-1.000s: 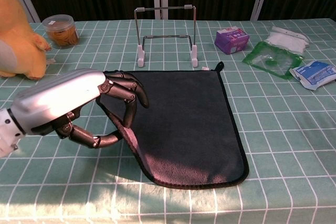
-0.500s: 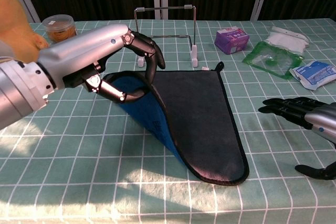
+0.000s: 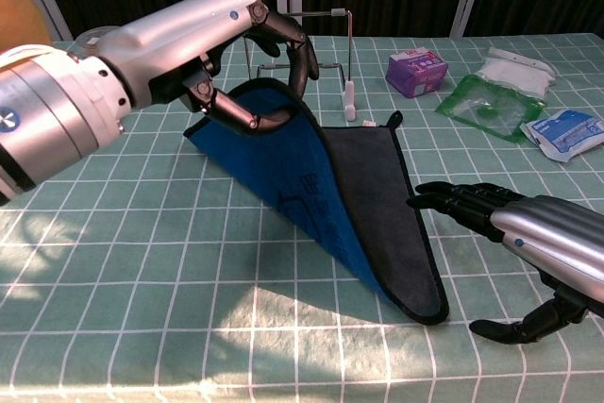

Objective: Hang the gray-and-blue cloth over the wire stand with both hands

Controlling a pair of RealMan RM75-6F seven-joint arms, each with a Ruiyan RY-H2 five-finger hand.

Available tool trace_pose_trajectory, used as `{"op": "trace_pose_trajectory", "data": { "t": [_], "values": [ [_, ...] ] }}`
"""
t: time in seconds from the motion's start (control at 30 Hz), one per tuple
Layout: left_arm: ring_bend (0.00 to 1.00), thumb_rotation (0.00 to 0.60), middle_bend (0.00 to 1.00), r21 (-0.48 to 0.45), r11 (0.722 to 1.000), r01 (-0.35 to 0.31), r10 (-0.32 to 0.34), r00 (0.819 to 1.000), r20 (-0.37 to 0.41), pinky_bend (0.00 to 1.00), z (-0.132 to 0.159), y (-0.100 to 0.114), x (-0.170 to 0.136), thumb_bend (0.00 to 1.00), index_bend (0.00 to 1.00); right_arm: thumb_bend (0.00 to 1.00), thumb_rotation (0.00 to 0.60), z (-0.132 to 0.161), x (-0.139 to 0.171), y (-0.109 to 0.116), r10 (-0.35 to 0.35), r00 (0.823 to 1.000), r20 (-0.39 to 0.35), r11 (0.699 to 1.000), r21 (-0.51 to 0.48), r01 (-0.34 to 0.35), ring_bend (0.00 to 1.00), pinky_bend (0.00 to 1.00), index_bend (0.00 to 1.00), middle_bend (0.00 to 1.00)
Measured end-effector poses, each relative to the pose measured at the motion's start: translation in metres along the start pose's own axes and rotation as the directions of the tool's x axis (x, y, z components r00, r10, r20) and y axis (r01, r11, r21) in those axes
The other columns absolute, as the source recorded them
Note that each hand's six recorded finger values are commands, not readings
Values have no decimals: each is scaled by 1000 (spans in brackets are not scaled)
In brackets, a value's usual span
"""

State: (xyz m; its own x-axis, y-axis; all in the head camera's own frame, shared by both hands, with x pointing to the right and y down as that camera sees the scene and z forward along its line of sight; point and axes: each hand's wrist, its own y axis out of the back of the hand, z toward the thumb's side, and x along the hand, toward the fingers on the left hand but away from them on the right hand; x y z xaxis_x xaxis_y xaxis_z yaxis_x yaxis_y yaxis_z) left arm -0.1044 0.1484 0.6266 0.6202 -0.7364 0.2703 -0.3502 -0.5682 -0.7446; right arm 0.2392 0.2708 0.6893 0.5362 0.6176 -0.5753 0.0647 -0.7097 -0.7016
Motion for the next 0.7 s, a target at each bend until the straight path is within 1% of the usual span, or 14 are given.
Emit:
{"op": "trace_pose_trajectory", "data": {
  "t": [0.17,0.27,0.47,0.6,0.7],
  "values": [
    [197,600,340,-3,1000,-21,21,1000,-5,231,3,8,5,430,815,132,600,9,-2,-2,-1,1000,-13,999,-36,0,0,0,0,0],
    [200,600,344,-8,1000,-30,30,999,-12,232,2,11,8,430,815,132,600,11,-5,-3,-20,1000,-13,999,-48,20,0,0,0,0],
    [207,600,348,-16,999,-36,36,999,-32,231,0,14,11,430,816,145,600,17,-15,-6,-84,996,-15,994,-76,83,0,0,10,0],
    [208,600,348,-17,999,-32,32,999,-41,231,-1,14,11,429,816,184,600,21,-22,-11,-118,993,-22,988,-103,115,0,0,147,0],
    [207,600,348,-17,999,-32,31,999,-43,231,-2,15,11,430,816,216,600,21,-24,-14,-129,991,-23,987,-104,126,0,0,255,0]
  ]
}}
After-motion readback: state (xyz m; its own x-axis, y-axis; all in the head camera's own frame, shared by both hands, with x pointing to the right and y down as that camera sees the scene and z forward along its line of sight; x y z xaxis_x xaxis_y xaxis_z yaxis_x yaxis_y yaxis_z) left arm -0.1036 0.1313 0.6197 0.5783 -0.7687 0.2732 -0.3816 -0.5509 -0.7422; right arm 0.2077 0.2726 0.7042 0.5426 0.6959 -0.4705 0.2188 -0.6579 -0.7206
